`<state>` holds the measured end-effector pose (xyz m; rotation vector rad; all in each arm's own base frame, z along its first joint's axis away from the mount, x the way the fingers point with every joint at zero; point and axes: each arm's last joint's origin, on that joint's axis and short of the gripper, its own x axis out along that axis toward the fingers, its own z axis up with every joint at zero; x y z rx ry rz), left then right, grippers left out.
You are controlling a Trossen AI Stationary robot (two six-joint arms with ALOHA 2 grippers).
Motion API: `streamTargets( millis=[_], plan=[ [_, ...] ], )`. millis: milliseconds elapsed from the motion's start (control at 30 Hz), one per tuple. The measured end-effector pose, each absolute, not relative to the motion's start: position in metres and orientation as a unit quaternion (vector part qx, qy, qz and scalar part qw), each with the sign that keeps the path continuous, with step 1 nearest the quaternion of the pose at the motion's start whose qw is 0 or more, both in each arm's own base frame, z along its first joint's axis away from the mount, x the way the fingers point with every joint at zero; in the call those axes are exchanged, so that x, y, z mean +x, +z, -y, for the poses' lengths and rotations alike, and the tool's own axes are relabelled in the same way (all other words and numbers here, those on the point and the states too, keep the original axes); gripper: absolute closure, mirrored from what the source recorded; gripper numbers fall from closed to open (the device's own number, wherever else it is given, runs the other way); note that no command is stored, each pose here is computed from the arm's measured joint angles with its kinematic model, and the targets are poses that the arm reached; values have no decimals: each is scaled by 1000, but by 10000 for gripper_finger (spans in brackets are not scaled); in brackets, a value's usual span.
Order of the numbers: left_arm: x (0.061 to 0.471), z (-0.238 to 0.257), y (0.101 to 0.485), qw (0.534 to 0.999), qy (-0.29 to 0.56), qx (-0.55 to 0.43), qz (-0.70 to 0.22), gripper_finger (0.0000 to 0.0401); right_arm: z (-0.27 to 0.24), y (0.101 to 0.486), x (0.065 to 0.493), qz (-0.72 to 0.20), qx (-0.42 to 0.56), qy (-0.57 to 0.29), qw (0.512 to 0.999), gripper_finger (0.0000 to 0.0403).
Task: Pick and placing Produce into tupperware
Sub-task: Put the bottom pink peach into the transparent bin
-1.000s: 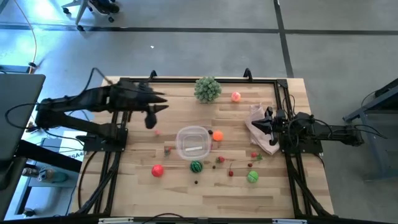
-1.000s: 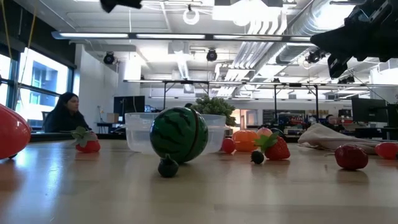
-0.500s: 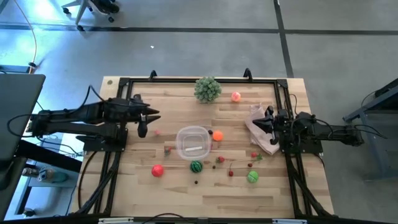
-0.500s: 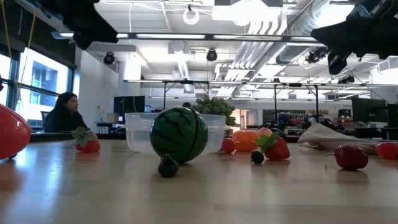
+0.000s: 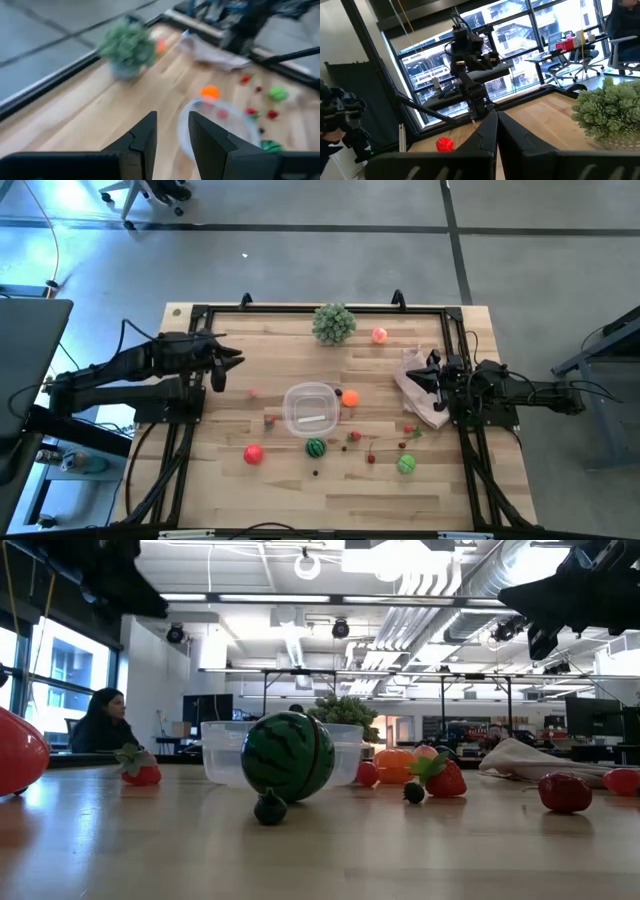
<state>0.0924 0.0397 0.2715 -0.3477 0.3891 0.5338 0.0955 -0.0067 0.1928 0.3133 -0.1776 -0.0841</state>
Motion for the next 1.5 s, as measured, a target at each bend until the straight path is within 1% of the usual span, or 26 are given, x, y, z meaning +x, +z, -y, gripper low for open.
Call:
streamTargets(
  millis=[200,267,400,533,600,700,867,967,1100,1233,1300,1500],
  plan=[
    [92,-48,255,894,277,-223,-272,300,7,193,95,89,151,-49,983,402],
    [97,-52,249,875,291,-247,-299,300,7,193,95,88,144,-49,984,402],
    [109,-60,238,828,321,-323,-326,300,7,192,96,85,139,-52,985,402],
    [121,-65,225,785,321,-376,-375,300,7,191,96,81,138,-53,986,402],
    [125,-67,217,763,322,-389,-404,300,7,190,96,75,121,-54,988,402],
    [132,-70,208,744,324,-388,-438,300,7,190,96,71,101,-54,991,402],
    [138,-74,198,727,321,-381,-472,300,7,191,95,63,97,-56,992,394],
    [140,-75,197,727,318,-376,-479,300,7,202,92,46,74,-64,994,386],
    [140,-75,196,726,317,-375,-482,300,8,220,88,21,20,-87,996,377],
    [140,-74,196,727,316,-373,-483,300,7,232,89,-16,-41,-66,997,365],
    [139,-74,196,726,315,-373,-484,300,7,233,90,-46,-56,-55,996,359],
    [139,-74,196,727,311,-369,-488,300,6,246,93,-114,-21,-51,992,349]
  ],
)
